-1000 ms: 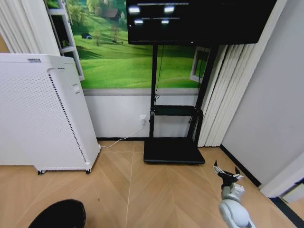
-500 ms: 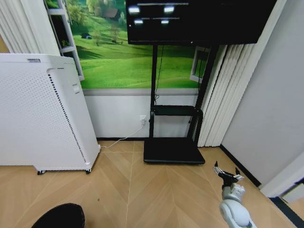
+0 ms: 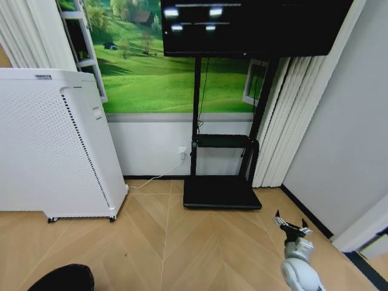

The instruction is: Pick up the trash bin and place the garbage on the floor into it.

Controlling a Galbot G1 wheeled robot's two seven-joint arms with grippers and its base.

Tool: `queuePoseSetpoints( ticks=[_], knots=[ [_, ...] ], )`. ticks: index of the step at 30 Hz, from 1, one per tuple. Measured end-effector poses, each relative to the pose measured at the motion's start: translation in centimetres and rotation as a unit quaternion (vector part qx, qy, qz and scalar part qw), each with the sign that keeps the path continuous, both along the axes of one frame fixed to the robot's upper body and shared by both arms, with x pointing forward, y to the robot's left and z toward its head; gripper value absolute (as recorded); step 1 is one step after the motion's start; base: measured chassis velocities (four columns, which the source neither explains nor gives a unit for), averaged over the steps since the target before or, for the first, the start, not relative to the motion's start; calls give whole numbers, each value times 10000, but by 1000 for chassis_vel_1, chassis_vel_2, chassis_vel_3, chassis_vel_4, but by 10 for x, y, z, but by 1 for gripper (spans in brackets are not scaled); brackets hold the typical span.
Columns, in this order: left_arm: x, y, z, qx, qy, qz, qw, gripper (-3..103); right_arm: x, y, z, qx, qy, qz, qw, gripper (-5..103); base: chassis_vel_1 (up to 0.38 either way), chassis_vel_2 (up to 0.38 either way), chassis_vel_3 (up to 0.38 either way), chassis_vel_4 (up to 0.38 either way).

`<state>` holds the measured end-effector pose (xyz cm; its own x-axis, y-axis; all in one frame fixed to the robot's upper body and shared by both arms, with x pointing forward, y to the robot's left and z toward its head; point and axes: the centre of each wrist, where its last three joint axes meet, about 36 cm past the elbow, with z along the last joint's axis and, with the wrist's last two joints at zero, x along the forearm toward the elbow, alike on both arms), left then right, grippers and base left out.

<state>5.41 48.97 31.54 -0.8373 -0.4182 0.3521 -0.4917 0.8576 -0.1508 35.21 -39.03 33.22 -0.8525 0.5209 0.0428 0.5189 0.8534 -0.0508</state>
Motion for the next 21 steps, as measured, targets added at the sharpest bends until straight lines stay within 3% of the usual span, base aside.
queuePoseSetpoints(
  ticks=[13, 21],
  knots=[
    [1, -1, -22, -80, 145, 189, 9997, 7, -2, -2, -7, 1, 66, -38, 10000, 100, 0, 0, 0, 0],
    [1, -5, -15, -32, 97, 508, 9987, 7, -1, -10, -12, -2, 136, -104, 9999, 100, 0, 0, 0, 0]
  ],
)
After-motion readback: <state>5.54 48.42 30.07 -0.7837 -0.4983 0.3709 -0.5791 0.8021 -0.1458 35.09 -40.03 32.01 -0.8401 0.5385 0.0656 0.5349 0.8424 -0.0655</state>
